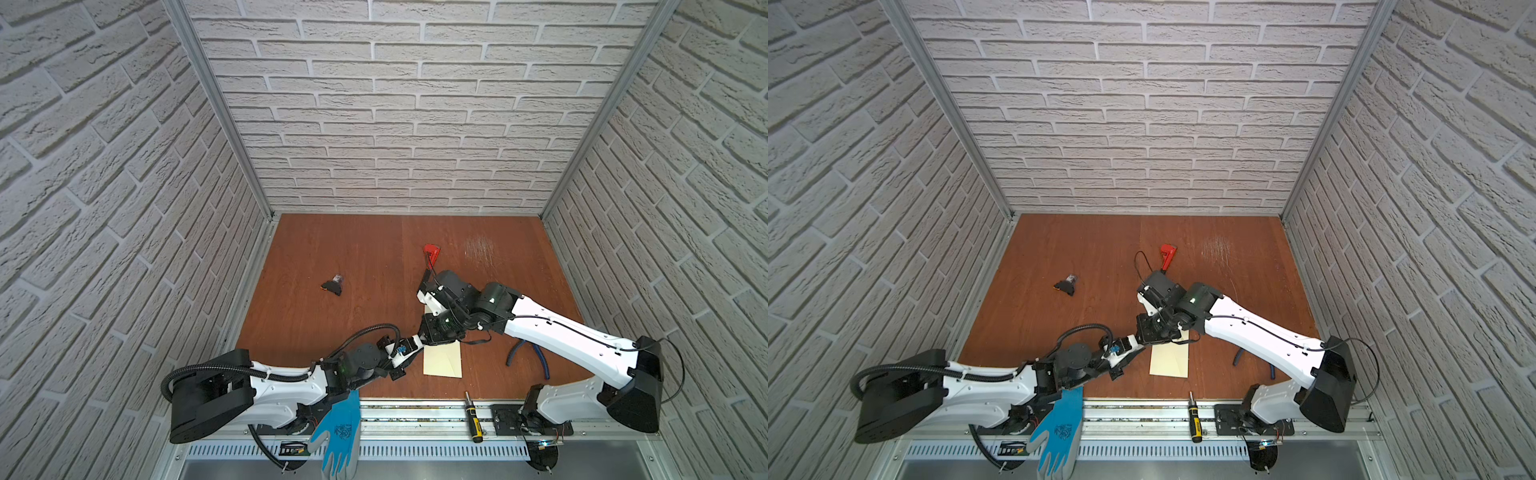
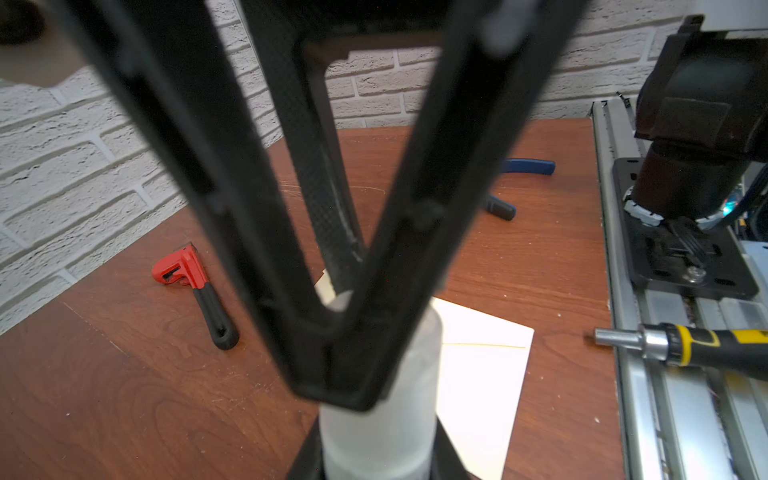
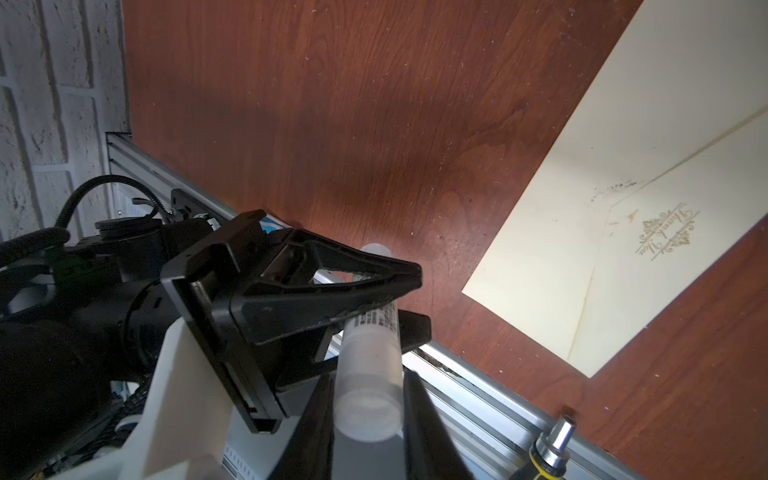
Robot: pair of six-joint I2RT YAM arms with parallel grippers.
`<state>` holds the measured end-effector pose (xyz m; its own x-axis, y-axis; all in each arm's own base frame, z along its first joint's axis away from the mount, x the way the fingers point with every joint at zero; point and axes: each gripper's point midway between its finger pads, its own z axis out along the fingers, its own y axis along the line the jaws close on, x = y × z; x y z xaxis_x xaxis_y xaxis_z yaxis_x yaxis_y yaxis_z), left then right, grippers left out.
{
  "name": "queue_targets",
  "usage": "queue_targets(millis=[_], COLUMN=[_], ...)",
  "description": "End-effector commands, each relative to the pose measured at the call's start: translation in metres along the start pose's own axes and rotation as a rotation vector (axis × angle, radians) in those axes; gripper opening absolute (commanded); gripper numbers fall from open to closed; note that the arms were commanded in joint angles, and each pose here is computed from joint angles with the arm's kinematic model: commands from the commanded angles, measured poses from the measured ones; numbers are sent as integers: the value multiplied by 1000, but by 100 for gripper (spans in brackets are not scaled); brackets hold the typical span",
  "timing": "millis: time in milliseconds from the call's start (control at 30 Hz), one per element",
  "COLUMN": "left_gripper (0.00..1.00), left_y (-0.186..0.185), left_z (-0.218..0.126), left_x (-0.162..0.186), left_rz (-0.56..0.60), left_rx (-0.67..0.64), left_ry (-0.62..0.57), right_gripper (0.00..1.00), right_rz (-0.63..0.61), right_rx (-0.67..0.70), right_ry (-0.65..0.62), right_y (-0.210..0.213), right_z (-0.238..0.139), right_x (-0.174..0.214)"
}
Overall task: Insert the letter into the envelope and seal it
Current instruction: 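Press the clear cap onto the glue stick top with the right gripper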
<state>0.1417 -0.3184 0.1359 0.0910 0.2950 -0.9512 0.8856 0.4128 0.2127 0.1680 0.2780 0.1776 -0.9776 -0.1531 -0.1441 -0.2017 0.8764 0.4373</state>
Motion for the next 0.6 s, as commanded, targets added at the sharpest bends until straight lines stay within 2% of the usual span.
queue_targets(millis=[0, 267, 433, 567], left_gripper=[0, 0, 0, 0], left_y=[14, 17, 17, 18], left_z=[-34, -40, -41, -38], left_x=[-144, -150, -146, -137], left_rz=[-32, -40, -49, -53], left_rx=[-29, -38, -33, -40], left_ry=[-539, -561, -533, -483], right_gripper=[8, 8, 10, 18], right_rz=[-19, -10, 1, -13], right_rx=[33, -52, 1, 33], right_ry=[11, -1, -44, -101], right_y=[5, 18, 9, 7], right_z=[23, 25, 15, 1], right_x=[-1, -3, -9, -18])
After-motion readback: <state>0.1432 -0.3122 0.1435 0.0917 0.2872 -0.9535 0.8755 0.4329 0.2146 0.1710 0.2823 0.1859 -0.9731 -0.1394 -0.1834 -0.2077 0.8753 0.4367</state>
